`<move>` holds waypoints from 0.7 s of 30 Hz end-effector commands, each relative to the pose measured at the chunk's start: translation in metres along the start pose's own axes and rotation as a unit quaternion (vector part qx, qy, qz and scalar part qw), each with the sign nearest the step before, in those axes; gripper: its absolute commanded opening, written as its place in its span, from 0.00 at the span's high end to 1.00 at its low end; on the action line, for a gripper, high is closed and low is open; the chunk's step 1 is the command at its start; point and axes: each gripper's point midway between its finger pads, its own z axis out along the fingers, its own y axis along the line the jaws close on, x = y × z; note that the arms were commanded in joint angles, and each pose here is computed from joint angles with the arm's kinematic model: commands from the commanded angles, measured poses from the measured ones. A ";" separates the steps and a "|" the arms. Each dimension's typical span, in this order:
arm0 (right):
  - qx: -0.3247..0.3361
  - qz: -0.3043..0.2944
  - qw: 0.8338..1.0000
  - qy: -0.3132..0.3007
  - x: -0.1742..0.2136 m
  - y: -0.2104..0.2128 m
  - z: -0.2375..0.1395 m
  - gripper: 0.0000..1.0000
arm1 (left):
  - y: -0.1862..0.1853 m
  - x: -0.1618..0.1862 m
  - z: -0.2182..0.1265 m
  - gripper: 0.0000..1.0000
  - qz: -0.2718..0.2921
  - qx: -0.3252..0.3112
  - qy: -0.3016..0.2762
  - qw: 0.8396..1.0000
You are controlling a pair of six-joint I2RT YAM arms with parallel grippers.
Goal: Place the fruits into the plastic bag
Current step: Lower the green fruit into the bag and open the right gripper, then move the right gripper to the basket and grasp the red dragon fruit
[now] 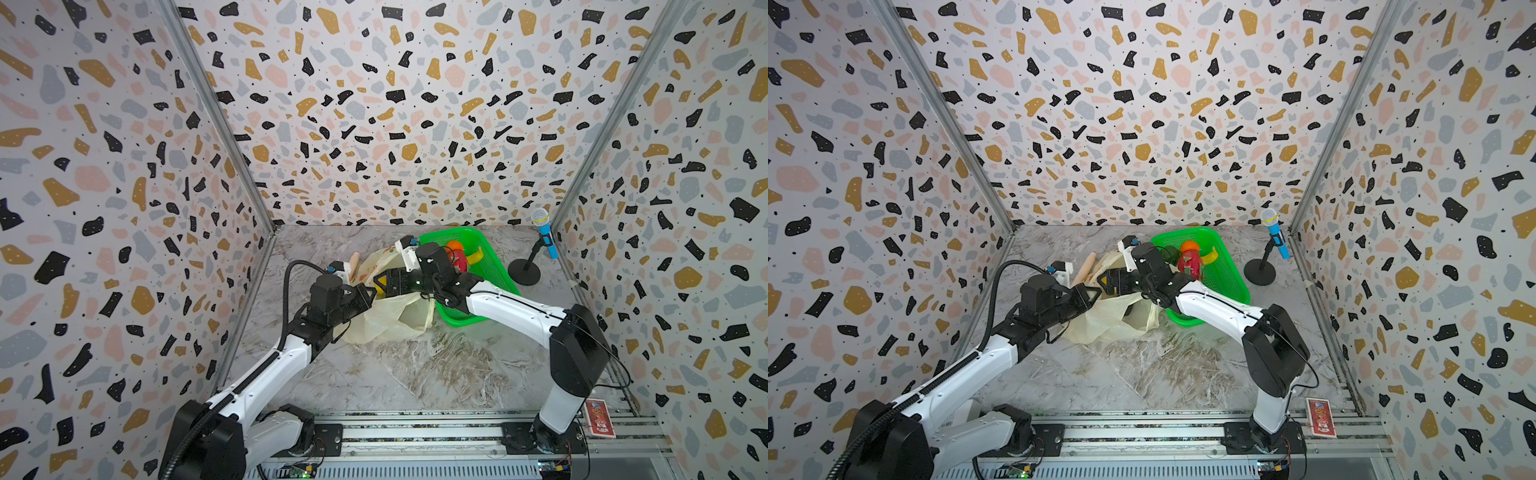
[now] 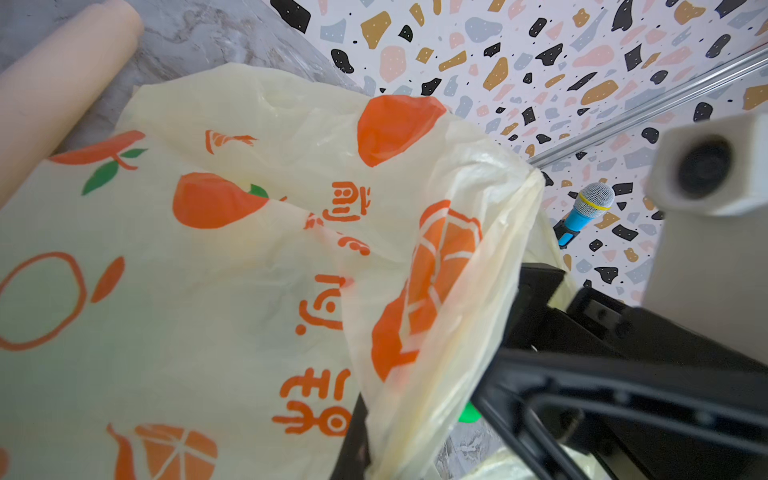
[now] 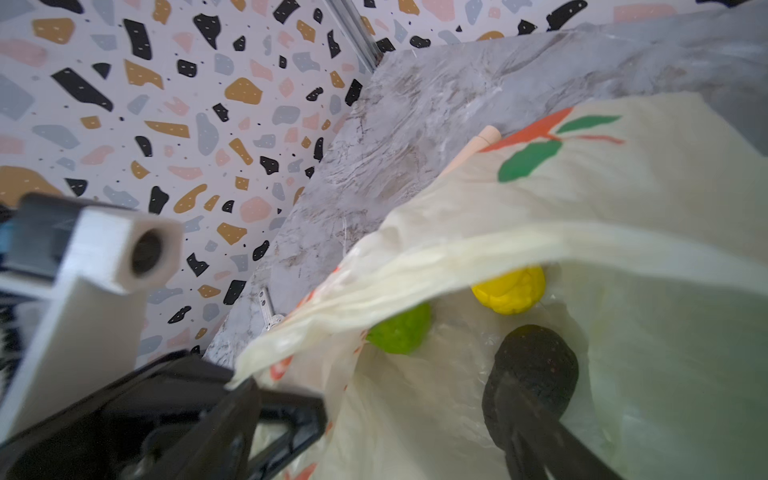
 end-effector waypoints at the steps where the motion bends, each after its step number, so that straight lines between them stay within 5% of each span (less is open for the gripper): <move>1: -0.080 -0.087 0.992 -0.035 -0.020 0.050 -0.050 0.11 | -0.013 -0.013 -0.002 1.00 0.012 0.016 -0.015 1.000; 8: -0.078 -0.116 0.979 -0.151 -0.074 0.044 -0.147 0.10 | -0.010 -0.012 -0.001 1.00 0.011 0.016 -0.016 1.000; 15: 0.092 0.018 0.966 -0.240 -0.110 -0.086 -0.209 0.08 | -0.009 -0.011 -0.001 1.00 0.012 0.016 -0.015 1.000; 21: 0.191 0.115 0.959 -0.177 -0.076 -0.186 -0.195 0.01 | -0.008 -0.009 0.001 1.00 0.013 0.015 -0.013 1.000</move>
